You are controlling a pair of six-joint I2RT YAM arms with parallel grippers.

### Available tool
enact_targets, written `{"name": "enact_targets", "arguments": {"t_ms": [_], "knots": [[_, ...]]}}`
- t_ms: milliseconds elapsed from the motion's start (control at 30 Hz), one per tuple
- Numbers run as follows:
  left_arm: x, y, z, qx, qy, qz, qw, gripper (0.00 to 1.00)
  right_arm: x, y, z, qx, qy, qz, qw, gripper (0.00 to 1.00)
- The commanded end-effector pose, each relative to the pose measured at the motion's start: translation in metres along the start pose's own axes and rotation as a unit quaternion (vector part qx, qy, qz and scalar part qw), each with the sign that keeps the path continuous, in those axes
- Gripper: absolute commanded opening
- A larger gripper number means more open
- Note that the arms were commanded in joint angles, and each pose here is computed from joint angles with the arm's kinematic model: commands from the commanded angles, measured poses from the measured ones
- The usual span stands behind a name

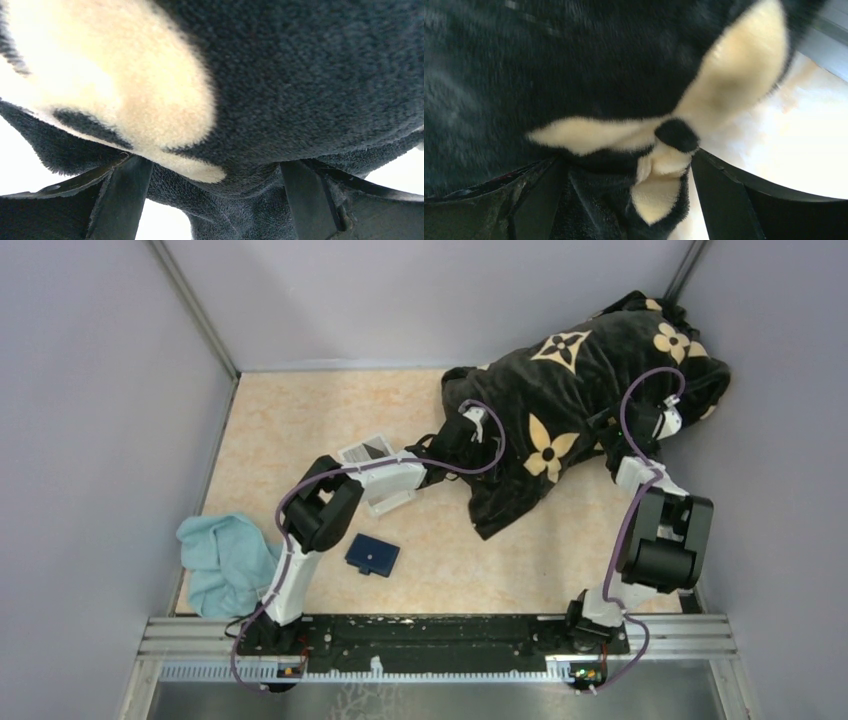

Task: Put the credit cards into the card holder
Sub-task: Adjust the distractor at the corner of the board.

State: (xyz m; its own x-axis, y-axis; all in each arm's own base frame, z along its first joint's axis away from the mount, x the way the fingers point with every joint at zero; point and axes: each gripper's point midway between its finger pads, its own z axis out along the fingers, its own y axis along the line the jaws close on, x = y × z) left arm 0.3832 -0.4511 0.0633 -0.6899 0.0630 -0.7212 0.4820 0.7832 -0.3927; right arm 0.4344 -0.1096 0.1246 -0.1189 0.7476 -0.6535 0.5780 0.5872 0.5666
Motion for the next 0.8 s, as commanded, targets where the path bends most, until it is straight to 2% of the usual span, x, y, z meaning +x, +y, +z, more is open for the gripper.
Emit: {"name": "enact_targets", "arguments": {"t_ms": [0, 100, 167, 200, 233, 267, 333, 467, 600, 767], "knots": [[0.022, 0.010, 0.017, 0.011, 0.027, -0.018, 0.999, 0.99, -0.039, 0.046, 0.032, -0.104, -0.042, 0.028, 0.993, 0.93], [0.033, 0.014, 0.024, 0.012, 0.038, -0.023, 0.999, 0.98, -0.039, 0.065, 0.046, -0.171, -0.037, 0.038, 0.984, 0.92], [0.038, 0.015, 0.029, 0.014, 0.044, -0.026, 0.999, 0.97, -0.042, 0.085, 0.050, -0.221, -0.034, 0.034, 0.974, 0.81], [0.042, 0.016, 0.031, 0.015, 0.049, -0.027, 0.998, 0.96, -0.045, 0.099, 0.048, -0.255, -0.034, 0.031, 0.966, 0.70], [0.045, 0.016, 0.033, 0.016, 0.053, -0.030, 0.998, 0.95, -0.045, 0.109, 0.047, -0.279, -0.027, 0.025, 0.959, 0.44], [0.048, 0.017, 0.036, 0.017, 0.056, -0.032, 0.998, 0.94, -0.051, 0.124, 0.041, -0.305, -0.025, 0.017, 0.952, 0.24], [0.056, 0.019, 0.041, 0.018, 0.067, -0.037, 0.997, 0.91, -0.060, 0.144, 0.028, -0.322, -0.034, -0.008, 0.946, 0.01], [0.065, 0.016, 0.050, 0.032, 0.083, -0.045, 0.995, 0.86, -0.086, 0.187, -0.020, -0.330, -0.094, -0.096, 0.934, 0.00], [0.055, 0.002, 0.064, 0.059, 0.087, -0.053, 0.993, 0.82, -0.131, 0.221, -0.079, -0.360, -0.159, -0.111, 0.912, 0.00], [0.036, -0.026, 0.086, 0.103, 0.087, -0.061, 0.989, 0.78, -0.160, 0.252, -0.130, -0.399, -0.202, -0.126, 0.886, 0.00]]}}
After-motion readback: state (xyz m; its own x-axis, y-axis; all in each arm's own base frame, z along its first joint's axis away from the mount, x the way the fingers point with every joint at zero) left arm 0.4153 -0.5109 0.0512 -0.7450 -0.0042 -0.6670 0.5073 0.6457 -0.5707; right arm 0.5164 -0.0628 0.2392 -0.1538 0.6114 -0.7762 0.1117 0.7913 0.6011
